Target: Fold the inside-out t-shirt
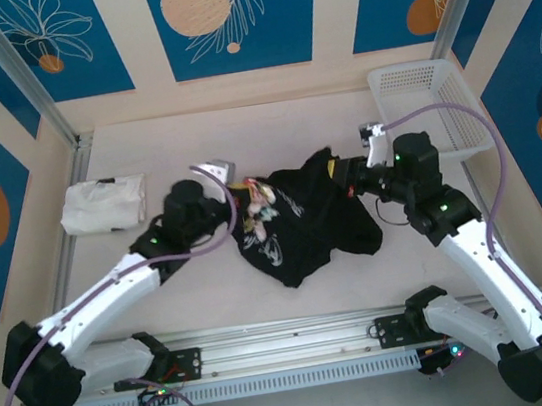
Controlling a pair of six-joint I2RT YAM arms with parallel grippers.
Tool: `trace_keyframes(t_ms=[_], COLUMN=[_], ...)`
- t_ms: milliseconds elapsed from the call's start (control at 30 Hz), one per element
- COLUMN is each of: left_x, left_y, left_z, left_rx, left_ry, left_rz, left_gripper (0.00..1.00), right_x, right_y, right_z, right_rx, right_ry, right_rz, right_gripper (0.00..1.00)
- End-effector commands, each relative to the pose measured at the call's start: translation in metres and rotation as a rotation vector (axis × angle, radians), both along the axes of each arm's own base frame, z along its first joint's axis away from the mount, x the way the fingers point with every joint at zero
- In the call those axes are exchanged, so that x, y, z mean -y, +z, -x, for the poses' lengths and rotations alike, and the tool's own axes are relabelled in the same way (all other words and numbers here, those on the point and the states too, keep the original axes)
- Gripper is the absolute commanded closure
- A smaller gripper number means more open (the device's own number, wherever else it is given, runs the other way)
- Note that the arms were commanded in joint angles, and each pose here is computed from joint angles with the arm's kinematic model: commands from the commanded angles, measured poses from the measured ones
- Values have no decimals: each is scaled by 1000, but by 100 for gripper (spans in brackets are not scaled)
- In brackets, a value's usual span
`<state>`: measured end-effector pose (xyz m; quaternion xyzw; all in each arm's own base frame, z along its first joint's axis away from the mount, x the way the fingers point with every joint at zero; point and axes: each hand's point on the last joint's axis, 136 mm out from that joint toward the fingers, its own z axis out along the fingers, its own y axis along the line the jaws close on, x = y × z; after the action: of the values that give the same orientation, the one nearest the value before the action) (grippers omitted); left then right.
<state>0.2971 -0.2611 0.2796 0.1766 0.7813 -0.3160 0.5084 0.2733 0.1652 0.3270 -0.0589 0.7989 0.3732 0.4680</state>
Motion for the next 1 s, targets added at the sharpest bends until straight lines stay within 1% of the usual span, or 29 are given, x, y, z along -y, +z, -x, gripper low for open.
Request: trace_keyframes(t_ms=[0, 167, 300, 433, 533, 667, 767, 800, 867, 900, 967], left_x=[-21, -49, -71, -88, -93, -89, -72, -66, -51, -44, -29], left_y=[51, 117, 161, 189, 197, 190, 172, 162, 128, 112, 69], left_z=[-5, -8, -4, -3, -4, -11, -20, -26, -43, -52, -82], left_rx=[99, 227, 322, 379, 391, 364, 301, 274, 197, 171, 96], left_ry=[30, 99, 162, 221, 239, 233, 177, 165, 141, 134, 149], left_rz=[-9, -29, -38, -58, -66, -77, -67, -67, -68, -70, -91], left_gripper=[100, 100, 100, 100, 100, 100, 100, 100, 100, 100, 100], right_x=[-11, -15, -16, -9, 1, 9, 3, 1, -2, -1, 7], right_y=[63, 113, 139, 148, 150, 145, 136, 129, 105, 91, 53], right_z=[8, 17, 26, 27, 25, 21, 19, 17, 7, 0, -25], right_rx=[135, 241, 306, 348, 371, 364, 331, 307, 237, 206, 138], right_ry=[82, 131, 158, 126, 70, 24, 50, 58, 50, 32, -50], right_rz=[-97, -131, -143, -96, -44, -8, -37, -45, -47, -37, 12], right_gripper=[100, 100, 100, 100, 100, 100, 100, 100, 100, 100, 100])
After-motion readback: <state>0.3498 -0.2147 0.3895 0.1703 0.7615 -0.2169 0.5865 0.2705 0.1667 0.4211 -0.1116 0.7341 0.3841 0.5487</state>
